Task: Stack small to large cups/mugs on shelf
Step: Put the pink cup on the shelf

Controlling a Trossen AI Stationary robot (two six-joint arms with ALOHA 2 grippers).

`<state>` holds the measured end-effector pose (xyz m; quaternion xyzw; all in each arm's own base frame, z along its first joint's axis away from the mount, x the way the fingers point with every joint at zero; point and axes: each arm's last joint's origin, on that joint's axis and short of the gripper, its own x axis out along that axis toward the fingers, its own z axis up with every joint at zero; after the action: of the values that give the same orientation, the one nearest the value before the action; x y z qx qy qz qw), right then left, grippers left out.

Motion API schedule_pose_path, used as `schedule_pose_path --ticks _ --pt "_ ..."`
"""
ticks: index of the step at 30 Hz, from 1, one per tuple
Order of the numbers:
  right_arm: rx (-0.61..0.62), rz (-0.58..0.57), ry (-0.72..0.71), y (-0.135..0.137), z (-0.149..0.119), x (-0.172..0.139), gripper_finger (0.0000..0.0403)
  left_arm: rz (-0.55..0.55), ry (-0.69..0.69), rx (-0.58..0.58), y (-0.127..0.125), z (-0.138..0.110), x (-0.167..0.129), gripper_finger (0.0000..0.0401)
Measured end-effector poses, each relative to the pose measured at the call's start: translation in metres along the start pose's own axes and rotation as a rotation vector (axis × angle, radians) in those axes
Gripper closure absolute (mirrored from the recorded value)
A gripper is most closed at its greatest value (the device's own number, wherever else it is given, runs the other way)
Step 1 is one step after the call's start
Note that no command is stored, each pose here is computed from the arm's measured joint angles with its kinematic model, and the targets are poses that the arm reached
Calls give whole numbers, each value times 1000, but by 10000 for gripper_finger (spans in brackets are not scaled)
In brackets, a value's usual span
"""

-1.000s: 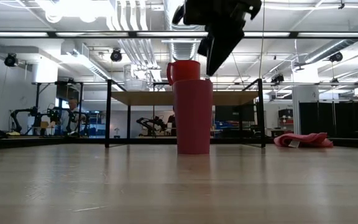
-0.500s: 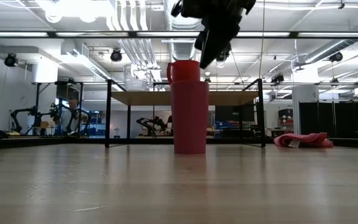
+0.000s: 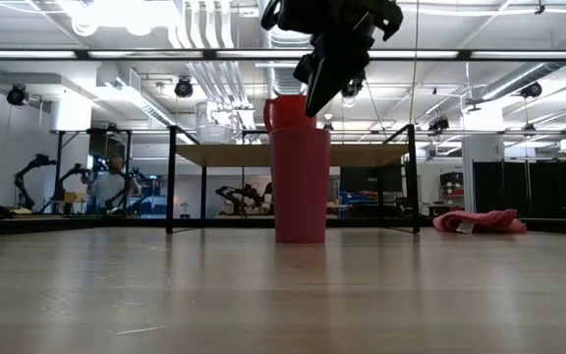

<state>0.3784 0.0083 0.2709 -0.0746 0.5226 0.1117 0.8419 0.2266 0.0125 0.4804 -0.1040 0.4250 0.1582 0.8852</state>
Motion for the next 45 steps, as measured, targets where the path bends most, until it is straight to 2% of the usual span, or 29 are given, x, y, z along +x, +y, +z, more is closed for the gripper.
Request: schedule_pose_path --ticks 7,18,21,24,28,31,35,39,45 --pt "-5 3 29 -3 0 15 339 -1 0 -4 0 0 0 343" --pt "10 -65 63 -9 -2 33 340 -3 0 -4 0 0 0 343" --pt "13 -71 68 -10 -3 33 355 -4 0 -4 0 0 0 343" --pt "31 -68 81 -10 -4 31 386 -4 0 -4 0 0 0 343" --pt "92 -64 116 -9 -7 27 393 -5 0 -3 0 0 0 343" --pt "163 -56 193 -6 -9 11 393 -5 0 -3 0 0 0 343" --pt "195 -85 237 -2 -5 -37 394 -5 0 -3 0 0 0 343" --pt "184 -183 212 -2 1 -85 394 -4 0 -4 0 0 0 343" --pt "291 -284 122 -20 1 -147 394 -4 -1 -3 0 0 0 343"
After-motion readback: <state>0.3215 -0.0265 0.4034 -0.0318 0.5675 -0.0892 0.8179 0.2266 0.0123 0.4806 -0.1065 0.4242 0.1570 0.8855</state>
